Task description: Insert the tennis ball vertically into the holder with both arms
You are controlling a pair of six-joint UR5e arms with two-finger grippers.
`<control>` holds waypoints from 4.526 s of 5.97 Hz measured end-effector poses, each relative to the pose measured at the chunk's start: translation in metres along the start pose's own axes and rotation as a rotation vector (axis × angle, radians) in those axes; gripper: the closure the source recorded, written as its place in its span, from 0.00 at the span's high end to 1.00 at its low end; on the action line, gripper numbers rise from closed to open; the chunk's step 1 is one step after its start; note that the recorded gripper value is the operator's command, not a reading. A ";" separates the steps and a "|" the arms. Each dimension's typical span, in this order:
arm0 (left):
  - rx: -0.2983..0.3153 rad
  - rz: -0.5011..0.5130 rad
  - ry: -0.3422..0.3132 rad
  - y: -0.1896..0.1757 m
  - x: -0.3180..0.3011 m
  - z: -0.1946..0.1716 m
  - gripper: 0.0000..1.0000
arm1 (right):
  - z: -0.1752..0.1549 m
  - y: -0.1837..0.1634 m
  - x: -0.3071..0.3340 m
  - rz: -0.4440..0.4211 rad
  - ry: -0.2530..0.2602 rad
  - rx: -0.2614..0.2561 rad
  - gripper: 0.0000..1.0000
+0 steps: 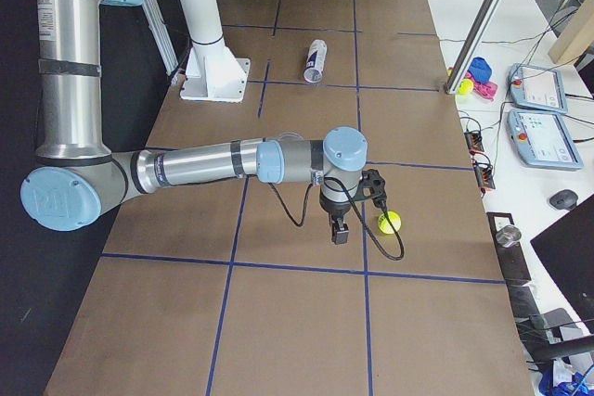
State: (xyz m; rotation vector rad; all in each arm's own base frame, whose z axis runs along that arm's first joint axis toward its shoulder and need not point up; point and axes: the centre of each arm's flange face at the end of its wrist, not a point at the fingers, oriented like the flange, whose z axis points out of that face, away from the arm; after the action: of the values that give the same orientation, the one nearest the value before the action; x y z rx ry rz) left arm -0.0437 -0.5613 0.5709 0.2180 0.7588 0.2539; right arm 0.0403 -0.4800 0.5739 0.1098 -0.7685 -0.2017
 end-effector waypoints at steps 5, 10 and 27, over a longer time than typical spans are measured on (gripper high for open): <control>0.273 0.516 0.116 -0.135 0.268 0.002 1.00 | -0.007 -0.010 -0.008 -0.017 0.001 0.016 1.00; 0.238 0.817 0.048 -0.117 0.623 0.062 1.00 | -0.006 -0.011 -0.009 -0.019 0.000 0.014 1.00; -0.128 1.129 -0.203 -0.064 0.790 0.201 0.67 | -0.002 -0.011 -0.010 -0.019 -0.002 0.007 1.00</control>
State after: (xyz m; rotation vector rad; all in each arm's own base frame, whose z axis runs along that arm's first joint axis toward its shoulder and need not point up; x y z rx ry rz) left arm 0.6580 -0.4028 0.1823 0.5304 0.3442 1.3236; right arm 0.0333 -0.4888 0.5634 0.1235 -0.7703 -0.2177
